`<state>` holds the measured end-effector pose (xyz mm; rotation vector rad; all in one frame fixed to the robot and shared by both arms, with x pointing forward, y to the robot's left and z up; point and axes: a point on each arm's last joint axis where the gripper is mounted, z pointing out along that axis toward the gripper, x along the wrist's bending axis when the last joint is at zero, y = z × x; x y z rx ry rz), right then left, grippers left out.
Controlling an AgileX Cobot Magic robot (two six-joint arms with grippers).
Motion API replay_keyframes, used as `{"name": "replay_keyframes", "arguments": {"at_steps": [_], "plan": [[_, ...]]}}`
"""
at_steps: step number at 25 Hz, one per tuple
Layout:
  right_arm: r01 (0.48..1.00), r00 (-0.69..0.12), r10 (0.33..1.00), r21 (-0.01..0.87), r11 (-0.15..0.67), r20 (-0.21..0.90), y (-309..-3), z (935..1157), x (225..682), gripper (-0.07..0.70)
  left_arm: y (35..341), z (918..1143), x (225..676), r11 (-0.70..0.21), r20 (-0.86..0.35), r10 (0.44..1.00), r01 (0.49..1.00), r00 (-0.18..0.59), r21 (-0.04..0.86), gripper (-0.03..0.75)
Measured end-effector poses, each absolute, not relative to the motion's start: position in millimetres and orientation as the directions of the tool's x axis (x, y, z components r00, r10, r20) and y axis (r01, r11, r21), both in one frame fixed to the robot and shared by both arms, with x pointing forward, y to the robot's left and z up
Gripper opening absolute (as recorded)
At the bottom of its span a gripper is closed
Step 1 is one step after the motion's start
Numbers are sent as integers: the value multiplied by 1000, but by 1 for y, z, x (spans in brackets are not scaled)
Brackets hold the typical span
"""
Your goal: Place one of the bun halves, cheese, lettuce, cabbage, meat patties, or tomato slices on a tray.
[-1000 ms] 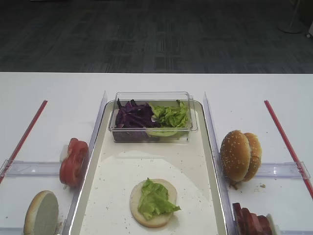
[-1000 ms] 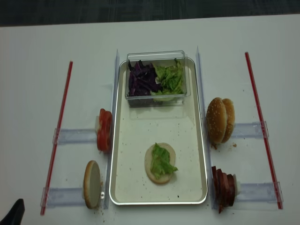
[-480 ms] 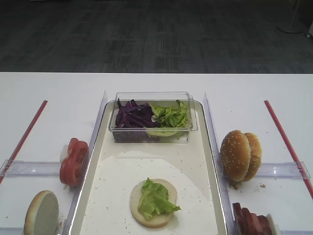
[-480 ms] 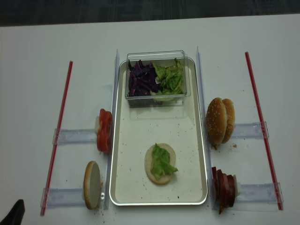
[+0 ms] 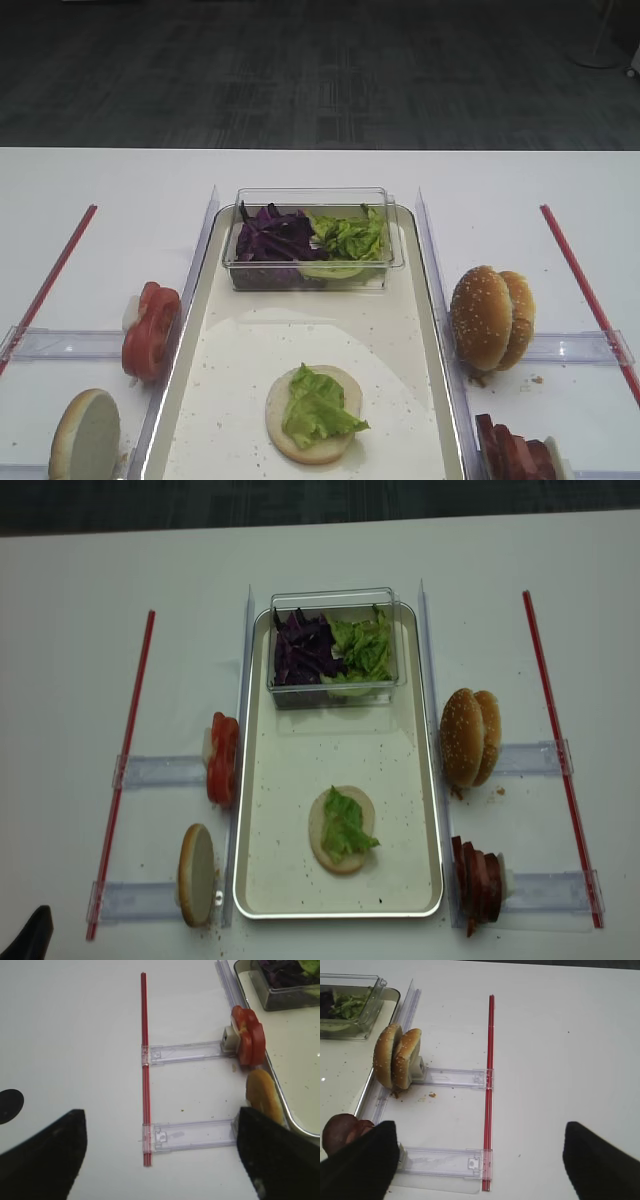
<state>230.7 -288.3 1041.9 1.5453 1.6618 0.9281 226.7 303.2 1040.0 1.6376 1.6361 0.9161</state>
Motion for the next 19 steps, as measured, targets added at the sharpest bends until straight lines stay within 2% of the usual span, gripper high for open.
{"name": "replay_keyframes", "arguments": {"at_steps": [19], "plan": [[517, -68, 998, 855, 42, -9, -288, 1041, 231, 676, 303, 1040, 227, -20, 36, 999, 553, -18, 833, 564]]}}
